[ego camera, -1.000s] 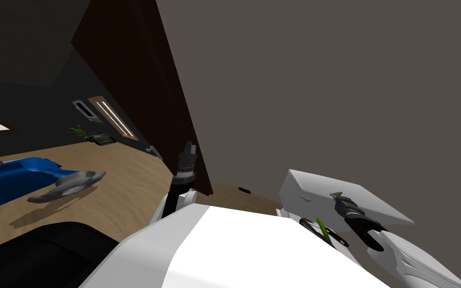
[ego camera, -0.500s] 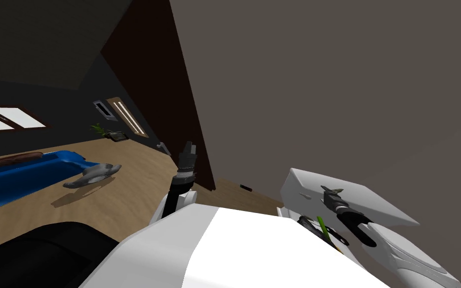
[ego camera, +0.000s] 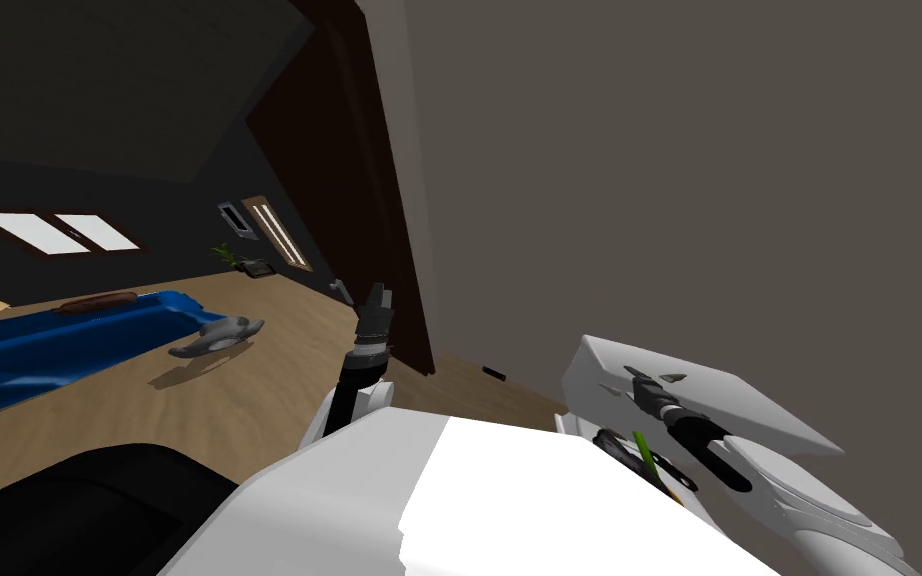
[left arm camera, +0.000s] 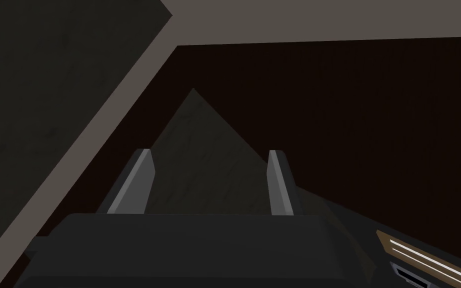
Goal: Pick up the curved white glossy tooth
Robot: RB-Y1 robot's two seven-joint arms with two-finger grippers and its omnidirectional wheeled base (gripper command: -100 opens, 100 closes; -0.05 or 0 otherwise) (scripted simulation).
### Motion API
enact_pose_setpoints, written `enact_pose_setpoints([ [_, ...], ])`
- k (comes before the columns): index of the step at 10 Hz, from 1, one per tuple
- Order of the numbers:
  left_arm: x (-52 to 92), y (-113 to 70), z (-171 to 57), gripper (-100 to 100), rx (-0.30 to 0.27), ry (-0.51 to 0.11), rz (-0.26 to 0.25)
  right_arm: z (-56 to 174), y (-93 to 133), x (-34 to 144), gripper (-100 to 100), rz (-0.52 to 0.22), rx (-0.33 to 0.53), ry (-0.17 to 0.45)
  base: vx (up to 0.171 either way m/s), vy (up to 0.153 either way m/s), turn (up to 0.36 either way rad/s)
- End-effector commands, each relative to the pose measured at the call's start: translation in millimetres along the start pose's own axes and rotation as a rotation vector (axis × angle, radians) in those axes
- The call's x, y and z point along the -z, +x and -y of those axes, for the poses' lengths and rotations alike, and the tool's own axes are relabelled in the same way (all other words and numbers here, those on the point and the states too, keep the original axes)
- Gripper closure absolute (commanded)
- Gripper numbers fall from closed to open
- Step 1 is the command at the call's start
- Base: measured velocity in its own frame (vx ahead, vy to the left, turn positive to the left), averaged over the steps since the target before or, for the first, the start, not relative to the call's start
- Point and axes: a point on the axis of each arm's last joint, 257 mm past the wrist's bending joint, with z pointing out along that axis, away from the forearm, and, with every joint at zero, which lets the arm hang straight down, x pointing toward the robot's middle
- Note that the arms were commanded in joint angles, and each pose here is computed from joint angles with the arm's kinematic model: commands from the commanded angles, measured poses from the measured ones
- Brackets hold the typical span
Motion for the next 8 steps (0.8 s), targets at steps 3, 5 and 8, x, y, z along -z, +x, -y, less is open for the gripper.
enact_pose_setpoints([
  [3,0.0,0.0,0,0,0.0,0.0,0.0,-3,-23,3.4,-100,0.101,0.028,-0.026,-0.095,-0.059,0.103],
  [5,0.0,0.0,0,0,0.0,0.0,0.0,-5,-31,6.1,-100,0.143,0.036,-0.041,-0.07,-0.069,0.072],
  [8,0.0,0.0,0,0,0.0,0.0,0.0,-8,-36,13.3,-100,0.207,0.037,-0.07,-0.054,-0.086,0.09],
])
